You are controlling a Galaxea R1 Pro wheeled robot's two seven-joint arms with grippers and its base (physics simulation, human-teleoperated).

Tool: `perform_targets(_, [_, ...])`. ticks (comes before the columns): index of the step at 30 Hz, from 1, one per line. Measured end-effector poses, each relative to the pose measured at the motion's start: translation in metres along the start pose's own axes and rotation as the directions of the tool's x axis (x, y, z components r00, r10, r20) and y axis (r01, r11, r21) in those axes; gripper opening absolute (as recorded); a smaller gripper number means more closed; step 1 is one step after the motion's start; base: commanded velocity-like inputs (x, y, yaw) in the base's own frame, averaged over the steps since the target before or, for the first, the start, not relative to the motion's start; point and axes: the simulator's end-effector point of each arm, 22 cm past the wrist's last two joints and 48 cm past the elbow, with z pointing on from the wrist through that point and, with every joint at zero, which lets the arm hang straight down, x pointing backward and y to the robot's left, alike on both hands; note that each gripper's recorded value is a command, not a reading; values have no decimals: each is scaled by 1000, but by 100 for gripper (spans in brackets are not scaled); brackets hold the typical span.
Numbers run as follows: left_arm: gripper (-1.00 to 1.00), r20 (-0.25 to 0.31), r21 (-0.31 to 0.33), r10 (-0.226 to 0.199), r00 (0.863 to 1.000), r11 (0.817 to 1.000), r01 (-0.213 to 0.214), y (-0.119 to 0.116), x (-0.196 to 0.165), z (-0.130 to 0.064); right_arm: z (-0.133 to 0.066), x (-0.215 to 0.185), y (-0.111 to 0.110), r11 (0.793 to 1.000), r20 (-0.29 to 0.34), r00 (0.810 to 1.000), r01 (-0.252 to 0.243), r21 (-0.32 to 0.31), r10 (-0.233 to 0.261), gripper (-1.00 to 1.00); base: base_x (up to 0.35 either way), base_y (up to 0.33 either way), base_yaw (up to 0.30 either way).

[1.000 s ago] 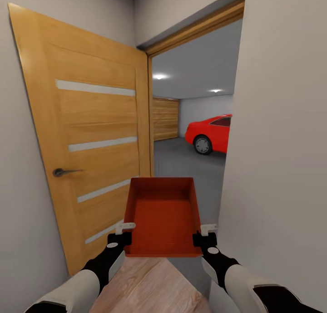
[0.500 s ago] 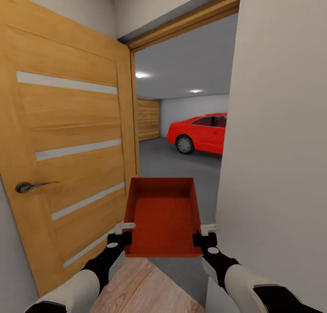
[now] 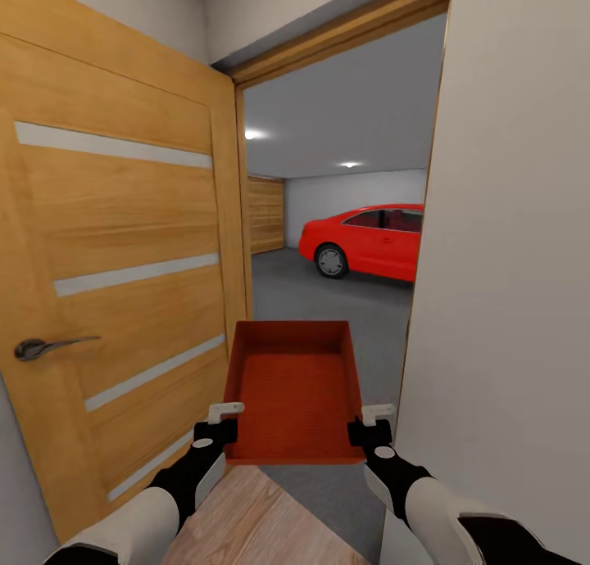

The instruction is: Move the two storage containers from the living room to the garage. In the garage, place one container on the floor and stack the other container on top of it (either order is fine).

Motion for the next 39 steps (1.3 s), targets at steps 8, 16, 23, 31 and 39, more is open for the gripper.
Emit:
perform_targets(8, [-100,-1,0,1,1000,1000,-1,0,0,0,-1,0,0,1000,-1,1000,0,0,0,-100,242,94,0])
perform_targets(16, [-100,-3,0,0,1000,1000,0,0,1,0,-1,1,0,1000,-3,1000,0,0,0,-100,299,143,-20])
perform_targets(23, [-100,2,-2,0,1000,1000,0,2,-1,0,-1,0,2,1000,1,1000,-18,1,18,-100,301,147,-232])
perform_targets(31, [-100,2,-2,0,1000,1000,0,2,-1,0,-1,0,2,1000,1,1000,-19,0,19,-100,301,148,-283])
perform_targets(39, [-100,2,-2,-1,1000,1000,1,2,-1,0,-1,0,2,1000,1,1000,-18,0,18,-100,301,182,-167])
